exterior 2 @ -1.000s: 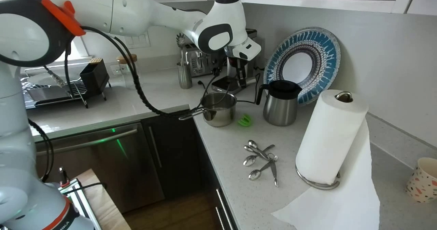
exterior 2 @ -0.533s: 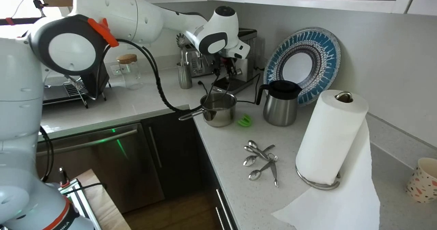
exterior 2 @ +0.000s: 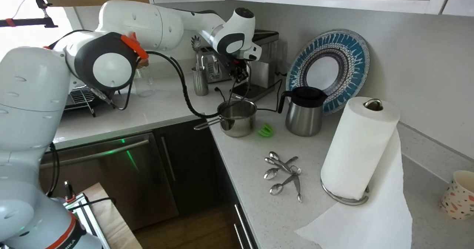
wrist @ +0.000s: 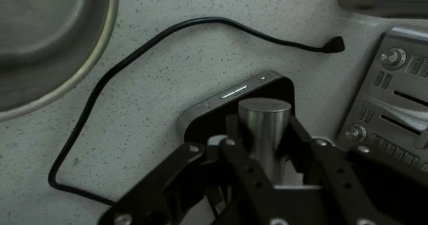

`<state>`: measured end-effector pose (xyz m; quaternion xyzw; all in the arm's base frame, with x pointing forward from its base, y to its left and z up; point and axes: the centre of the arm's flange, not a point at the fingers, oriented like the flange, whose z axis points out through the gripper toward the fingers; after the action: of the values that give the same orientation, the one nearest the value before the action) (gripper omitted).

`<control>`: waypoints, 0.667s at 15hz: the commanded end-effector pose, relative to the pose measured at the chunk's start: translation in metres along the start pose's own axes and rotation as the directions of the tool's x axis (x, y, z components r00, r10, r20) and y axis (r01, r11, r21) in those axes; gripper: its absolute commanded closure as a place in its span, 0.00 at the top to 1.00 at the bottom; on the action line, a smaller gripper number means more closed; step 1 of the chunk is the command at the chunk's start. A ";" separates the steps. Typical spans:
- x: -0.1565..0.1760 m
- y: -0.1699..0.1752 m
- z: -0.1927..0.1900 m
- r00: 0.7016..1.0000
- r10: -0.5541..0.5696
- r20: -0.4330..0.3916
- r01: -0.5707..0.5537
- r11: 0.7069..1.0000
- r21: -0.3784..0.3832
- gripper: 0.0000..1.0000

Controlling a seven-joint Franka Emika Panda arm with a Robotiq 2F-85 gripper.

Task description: Pick up the small silver object next to the pot and put it on the drip tray of the coffee machine

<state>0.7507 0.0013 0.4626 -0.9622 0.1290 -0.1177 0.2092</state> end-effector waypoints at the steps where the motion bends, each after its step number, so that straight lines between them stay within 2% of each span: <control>1: 0.001 0.001 0.000 1.000 -0.003 -0.001 0.003 1.000 0.001 0.12; 3: 0.002 -0.009 0.021 0.998 -0.035 0.048 0.037 0.998 -0.043 0.12; 6: -0.015 -0.026 0.046 0.993 -0.060 0.099 0.066 0.996 -0.061 0.12; 7: -0.018 -0.033 0.054 0.992 -0.074 0.100 0.084 0.992 -0.093 0.12; 8: -0.019 -0.038 0.065 0.990 -0.106 0.093 0.120 0.981 -0.156 0.12; 10: -0.020 -0.047 0.085 0.976 -0.184 0.119 0.207 0.952 -0.224 0.12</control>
<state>0.7514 0.0596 0.4212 -0.9843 0.0665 -0.0777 0.1437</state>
